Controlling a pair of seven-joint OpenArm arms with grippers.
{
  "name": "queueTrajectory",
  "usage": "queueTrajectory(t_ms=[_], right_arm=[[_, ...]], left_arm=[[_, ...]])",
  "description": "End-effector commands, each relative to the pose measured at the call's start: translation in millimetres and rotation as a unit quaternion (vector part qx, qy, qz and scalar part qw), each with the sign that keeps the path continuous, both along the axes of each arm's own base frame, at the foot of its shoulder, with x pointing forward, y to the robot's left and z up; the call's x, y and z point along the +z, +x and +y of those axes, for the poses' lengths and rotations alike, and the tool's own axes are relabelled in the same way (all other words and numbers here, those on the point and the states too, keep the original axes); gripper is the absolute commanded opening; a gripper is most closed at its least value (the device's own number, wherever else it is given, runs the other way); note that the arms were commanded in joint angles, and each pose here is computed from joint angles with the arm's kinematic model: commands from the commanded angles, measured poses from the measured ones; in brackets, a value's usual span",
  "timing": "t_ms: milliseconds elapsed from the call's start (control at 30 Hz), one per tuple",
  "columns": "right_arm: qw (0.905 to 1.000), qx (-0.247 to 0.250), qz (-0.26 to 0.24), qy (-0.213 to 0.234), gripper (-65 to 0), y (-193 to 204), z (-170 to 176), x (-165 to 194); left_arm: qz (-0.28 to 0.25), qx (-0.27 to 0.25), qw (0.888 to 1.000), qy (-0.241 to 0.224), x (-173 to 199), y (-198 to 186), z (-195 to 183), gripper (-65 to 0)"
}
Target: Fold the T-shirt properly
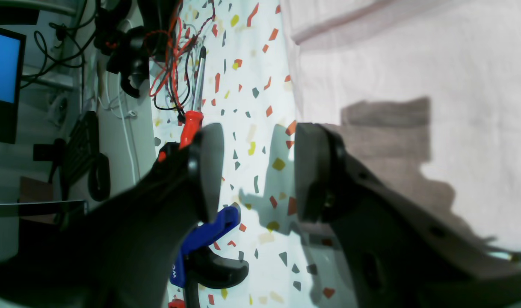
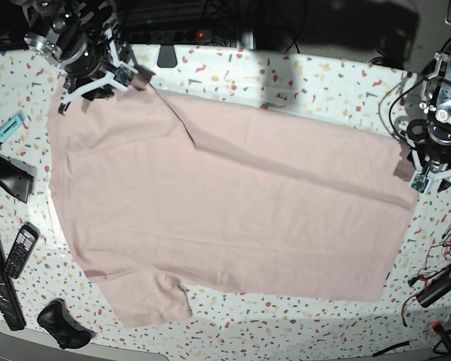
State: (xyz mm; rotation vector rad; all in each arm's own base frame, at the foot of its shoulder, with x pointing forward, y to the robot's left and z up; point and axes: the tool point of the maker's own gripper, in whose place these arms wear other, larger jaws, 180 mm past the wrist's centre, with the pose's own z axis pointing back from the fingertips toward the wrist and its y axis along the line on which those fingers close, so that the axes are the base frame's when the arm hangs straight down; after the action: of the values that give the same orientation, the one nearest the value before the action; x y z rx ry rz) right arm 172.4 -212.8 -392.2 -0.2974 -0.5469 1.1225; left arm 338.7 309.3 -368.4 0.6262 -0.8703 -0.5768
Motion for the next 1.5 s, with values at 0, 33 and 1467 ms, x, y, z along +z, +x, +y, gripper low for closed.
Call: queueTrajectory(t_ms=[0, 33, 1467], right_arm=[[0.9999, 0.004, -0.010, 0.004, -49.4, 4.3, 1.0, 6.1], [0.9999, 0.004, -0.010, 0.004, -51.8, 4.3, 1.1, 6.1], [0.9957, -0.067, 0.041, 0.050, -65.0, 30.5, 11.2, 10.0]], left_arm=[[-0.028, -0.005, 1.000, 0.013, 18.9, 10.1, 4.9, -39.2], [-0.028, -0.005, 1.000, 0.013, 18.9, 10.1, 4.9, -39.2], [-0.025, -0.003, 1.000, 0.013, 17.9, 9.3, 5.6, -39.2]])
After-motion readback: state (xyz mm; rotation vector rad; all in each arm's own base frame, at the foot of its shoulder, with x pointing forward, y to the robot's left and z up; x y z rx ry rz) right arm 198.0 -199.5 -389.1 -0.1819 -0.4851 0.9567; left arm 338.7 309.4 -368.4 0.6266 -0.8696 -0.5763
